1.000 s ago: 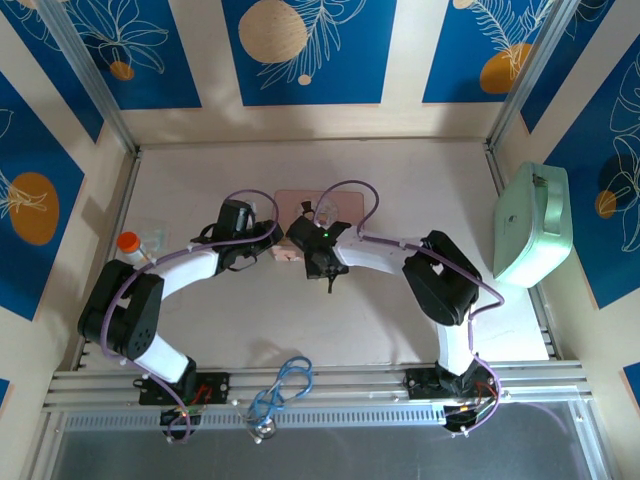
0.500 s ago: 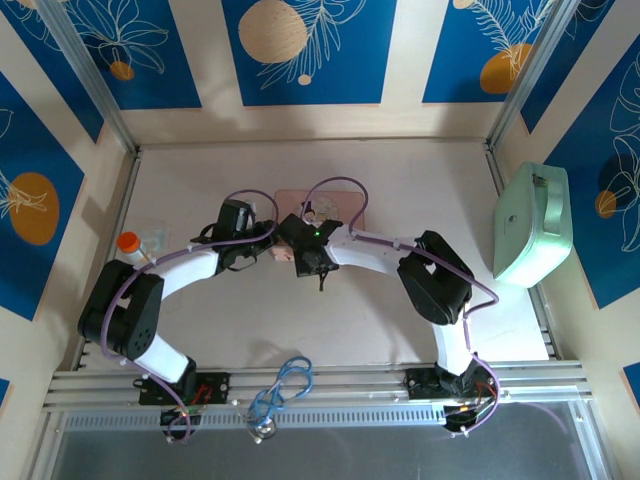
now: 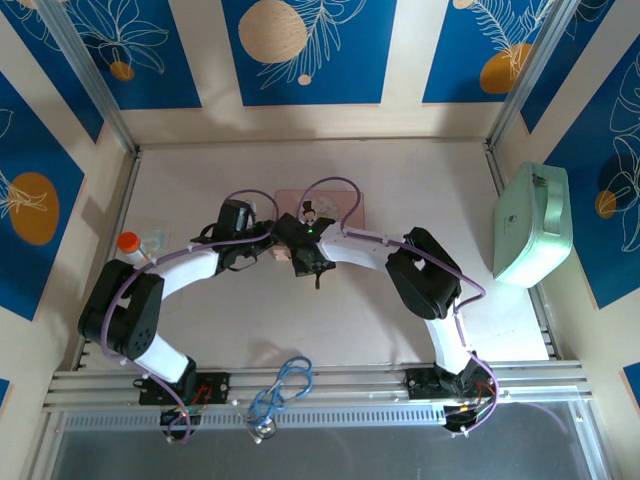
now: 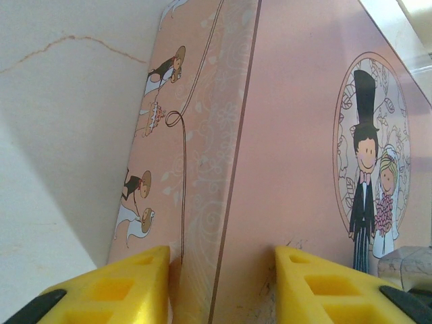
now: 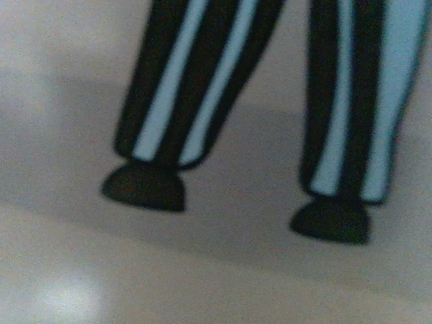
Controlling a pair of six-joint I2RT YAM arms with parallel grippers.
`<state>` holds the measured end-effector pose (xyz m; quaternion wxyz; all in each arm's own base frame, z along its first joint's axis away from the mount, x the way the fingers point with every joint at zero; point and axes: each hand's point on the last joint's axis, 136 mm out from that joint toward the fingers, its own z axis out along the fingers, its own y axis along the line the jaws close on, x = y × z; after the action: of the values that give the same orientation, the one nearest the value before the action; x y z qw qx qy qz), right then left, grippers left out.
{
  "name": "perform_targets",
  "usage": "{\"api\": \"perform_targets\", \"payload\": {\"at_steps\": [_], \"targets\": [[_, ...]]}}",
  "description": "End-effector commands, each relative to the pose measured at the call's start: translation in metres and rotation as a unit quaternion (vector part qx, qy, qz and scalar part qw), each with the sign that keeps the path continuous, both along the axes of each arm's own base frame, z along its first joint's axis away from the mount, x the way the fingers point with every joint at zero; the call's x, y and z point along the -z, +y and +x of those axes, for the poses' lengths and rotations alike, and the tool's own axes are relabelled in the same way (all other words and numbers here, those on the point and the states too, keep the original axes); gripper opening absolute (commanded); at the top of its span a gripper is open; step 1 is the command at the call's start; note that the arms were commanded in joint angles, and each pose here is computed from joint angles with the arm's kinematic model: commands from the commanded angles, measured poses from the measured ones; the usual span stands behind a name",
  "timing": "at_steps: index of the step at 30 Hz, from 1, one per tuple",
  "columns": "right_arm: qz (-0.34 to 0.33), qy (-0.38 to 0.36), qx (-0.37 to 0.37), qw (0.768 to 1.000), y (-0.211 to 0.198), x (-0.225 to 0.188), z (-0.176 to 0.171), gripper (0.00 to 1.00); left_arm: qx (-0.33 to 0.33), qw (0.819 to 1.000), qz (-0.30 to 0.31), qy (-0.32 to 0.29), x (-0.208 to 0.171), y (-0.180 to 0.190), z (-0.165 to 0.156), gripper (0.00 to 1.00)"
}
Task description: Unlock the padlock with the key
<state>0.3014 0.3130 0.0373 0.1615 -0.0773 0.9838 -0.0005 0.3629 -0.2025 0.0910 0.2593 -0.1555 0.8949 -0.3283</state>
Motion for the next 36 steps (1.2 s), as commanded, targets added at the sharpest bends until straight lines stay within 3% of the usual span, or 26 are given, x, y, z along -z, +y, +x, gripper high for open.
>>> {"api": "perform_targets", "payload": {"at_steps": [1,3,8,13,15,21,26,36], "targets": [[0.021,-0.006,-0.004,1.000,0.003,-0.015,-0.003,0.23,0.008,0.998,0.011,0.055,0.026,0.002,-0.017,0.38],[0.046,-0.021,-0.005,0.999,0.002,-0.027,-0.008,0.36,0.007,0.999,0.010,0.053,0.023,0.002,-0.016,0.38],[0.128,-0.052,0.000,0.990,-0.006,-0.048,-0.020,0.50,0.006,0.999,0.010,0.049,0.017,0.003,-0.012,0.38],[0.218,-0.057,0.063,0.972,-0.024,-0.055,-0.025,0.51,0.006,0.999,0.014,0.045,0.011,0.007,-0.011,0.39],[0.261,-0.094,0.073,0.958,-0.022,-0.069,-0.029,0.52,0.003,0.999,0.012,0.045,0.009,0.008,-0.012,0.39],[0.300,-0.155,0.142,0.930,-0.036,-0.065,-0.027,0.60,0.008,0.999,0.016,0.042,-0.001,0.010,-0.011,0.48],[0.309,-0.128,0.096,0.937,-0.023,-0.056,-0.024,0.56,0.011,0.999,0.038,0.022,-0.020,0.016,-0.007,0.60],[0.318,-0.080,0.077,0.942,-0.017,-0.032,-0.027,0.53,0.018,0.997,0.069,0.023,-0.033,0.026,-0.004,0.59]]}}
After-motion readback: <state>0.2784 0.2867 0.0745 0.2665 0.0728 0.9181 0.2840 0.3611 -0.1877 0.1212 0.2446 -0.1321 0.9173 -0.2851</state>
